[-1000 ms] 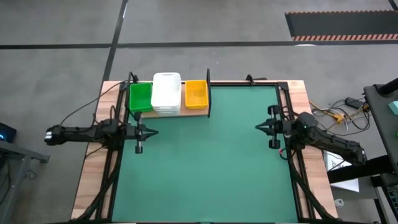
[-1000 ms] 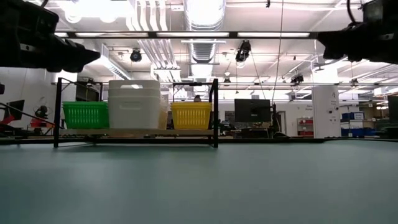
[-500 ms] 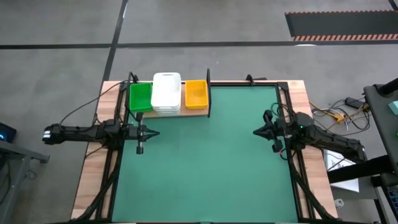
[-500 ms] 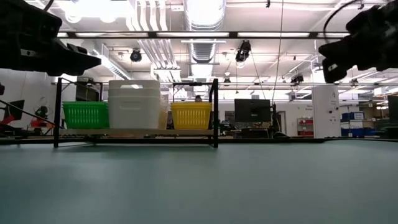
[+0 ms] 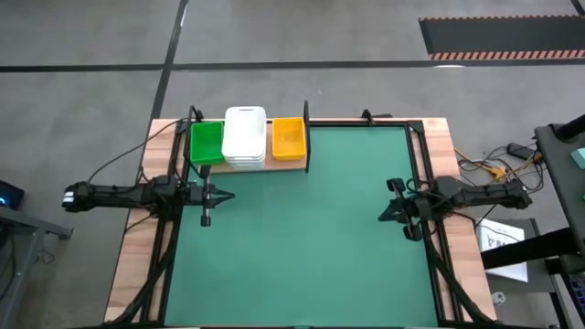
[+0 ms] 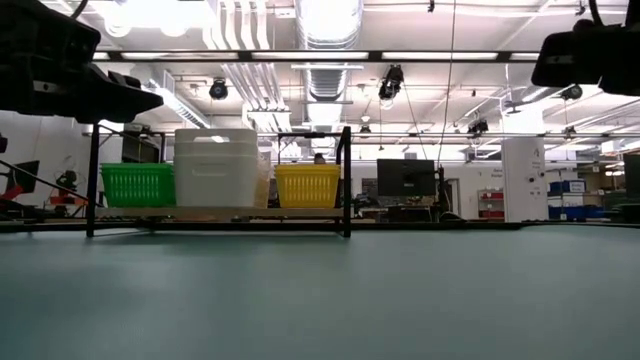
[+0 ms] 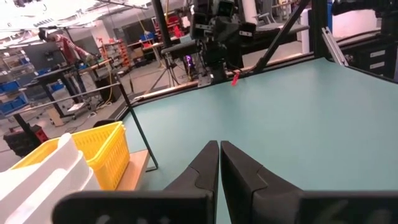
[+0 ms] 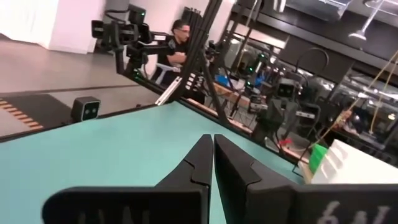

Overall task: Stack baskets on shelf by color
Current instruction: Return to Home Position

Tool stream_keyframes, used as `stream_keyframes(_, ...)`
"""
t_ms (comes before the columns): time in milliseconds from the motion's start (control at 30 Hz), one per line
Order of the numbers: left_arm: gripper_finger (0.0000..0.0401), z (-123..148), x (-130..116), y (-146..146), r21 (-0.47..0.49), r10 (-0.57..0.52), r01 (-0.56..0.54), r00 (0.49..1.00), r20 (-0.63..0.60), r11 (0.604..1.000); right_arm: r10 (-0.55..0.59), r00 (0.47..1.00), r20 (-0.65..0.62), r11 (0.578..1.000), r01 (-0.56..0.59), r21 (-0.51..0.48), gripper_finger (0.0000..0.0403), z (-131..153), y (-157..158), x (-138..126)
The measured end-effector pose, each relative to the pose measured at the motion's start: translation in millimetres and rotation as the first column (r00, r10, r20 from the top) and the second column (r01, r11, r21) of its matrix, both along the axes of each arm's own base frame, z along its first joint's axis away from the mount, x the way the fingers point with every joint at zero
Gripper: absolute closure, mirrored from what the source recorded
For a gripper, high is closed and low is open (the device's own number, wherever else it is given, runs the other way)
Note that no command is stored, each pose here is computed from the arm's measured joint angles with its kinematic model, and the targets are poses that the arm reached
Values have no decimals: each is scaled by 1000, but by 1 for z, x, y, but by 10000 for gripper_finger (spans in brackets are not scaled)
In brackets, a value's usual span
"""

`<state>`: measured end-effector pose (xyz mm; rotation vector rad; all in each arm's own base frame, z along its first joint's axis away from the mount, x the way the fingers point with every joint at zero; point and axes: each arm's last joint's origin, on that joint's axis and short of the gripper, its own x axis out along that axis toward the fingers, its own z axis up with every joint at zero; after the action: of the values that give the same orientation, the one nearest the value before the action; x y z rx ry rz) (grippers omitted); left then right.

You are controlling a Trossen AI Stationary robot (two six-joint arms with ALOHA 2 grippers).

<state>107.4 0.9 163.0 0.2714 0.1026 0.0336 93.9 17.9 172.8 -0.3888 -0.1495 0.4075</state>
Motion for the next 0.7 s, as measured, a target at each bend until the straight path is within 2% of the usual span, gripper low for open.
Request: stream_keyframes(700, 401, 0, 0, 0, 0, 0, 0, 1000, 0, 1000, 1, 1000, -24, 999, -2, -34, 394, -3, 0, 2)
